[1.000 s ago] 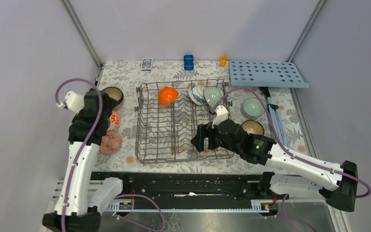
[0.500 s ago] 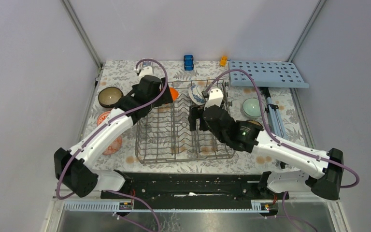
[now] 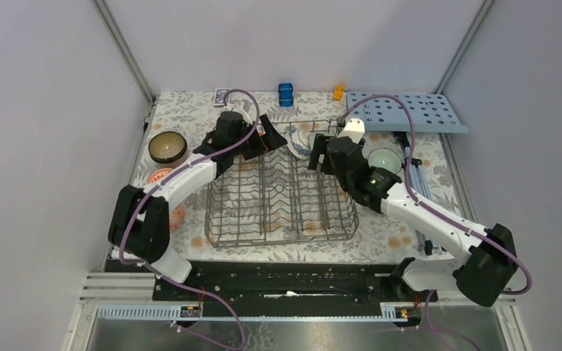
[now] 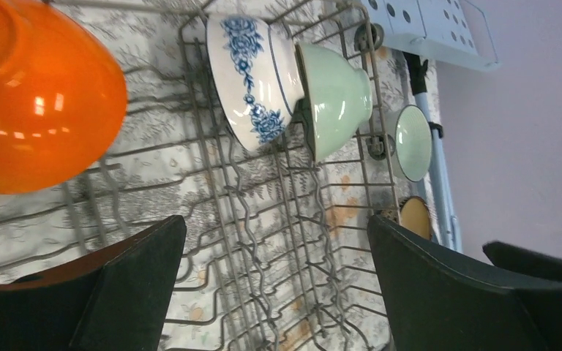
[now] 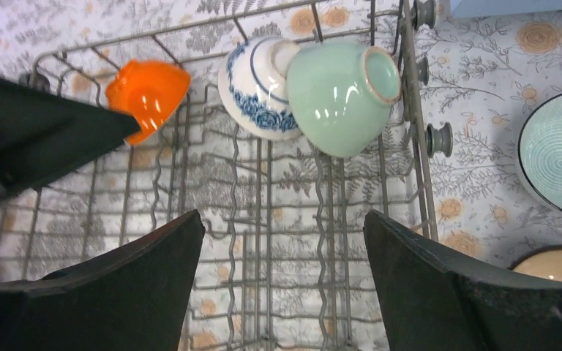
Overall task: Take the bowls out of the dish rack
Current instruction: Pick up the bowl from the dish rack.
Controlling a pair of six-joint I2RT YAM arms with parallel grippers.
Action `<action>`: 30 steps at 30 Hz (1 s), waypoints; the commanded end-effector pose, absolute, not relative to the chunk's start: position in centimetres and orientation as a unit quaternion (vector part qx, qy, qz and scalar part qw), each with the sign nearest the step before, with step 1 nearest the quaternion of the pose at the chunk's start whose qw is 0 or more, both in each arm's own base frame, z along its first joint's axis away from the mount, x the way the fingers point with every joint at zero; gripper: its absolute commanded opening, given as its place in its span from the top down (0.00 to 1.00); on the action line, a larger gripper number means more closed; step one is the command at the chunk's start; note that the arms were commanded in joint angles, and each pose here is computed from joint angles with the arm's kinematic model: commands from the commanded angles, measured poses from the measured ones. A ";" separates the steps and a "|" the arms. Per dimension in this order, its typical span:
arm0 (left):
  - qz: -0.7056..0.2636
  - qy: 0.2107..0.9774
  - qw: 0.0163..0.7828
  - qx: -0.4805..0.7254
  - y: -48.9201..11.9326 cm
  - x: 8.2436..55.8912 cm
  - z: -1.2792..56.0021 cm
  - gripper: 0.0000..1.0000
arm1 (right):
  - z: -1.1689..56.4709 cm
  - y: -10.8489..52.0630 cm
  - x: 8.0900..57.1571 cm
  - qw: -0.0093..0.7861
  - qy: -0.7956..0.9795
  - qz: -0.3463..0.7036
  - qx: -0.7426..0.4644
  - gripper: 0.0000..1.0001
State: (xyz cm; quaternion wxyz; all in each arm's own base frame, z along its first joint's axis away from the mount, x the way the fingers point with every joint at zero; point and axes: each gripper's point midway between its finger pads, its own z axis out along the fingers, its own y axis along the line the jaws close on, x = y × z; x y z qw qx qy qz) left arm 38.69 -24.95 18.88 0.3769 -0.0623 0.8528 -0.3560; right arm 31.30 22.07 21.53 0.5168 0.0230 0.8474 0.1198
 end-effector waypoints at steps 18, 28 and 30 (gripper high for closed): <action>-0.534 0.781 0.317 -0.065 -32.9 39.3 17.6 0.07 | 20.4 19.5 41.9 0.508 0.824 0.194 0.157 0.18; -0.516 0.790 0.320 -0.087 -33.2 40.1 16.2 0.07 | 20.2 19.6 42.8 0.513 0.829 0.186 0.125 0.13; -0.509 0.793 0.322 -0.090 -33.5 40.3 16.1 0.08 | 20.1 19.2 42.7 0.508 0.834 0.174 0.125 0.13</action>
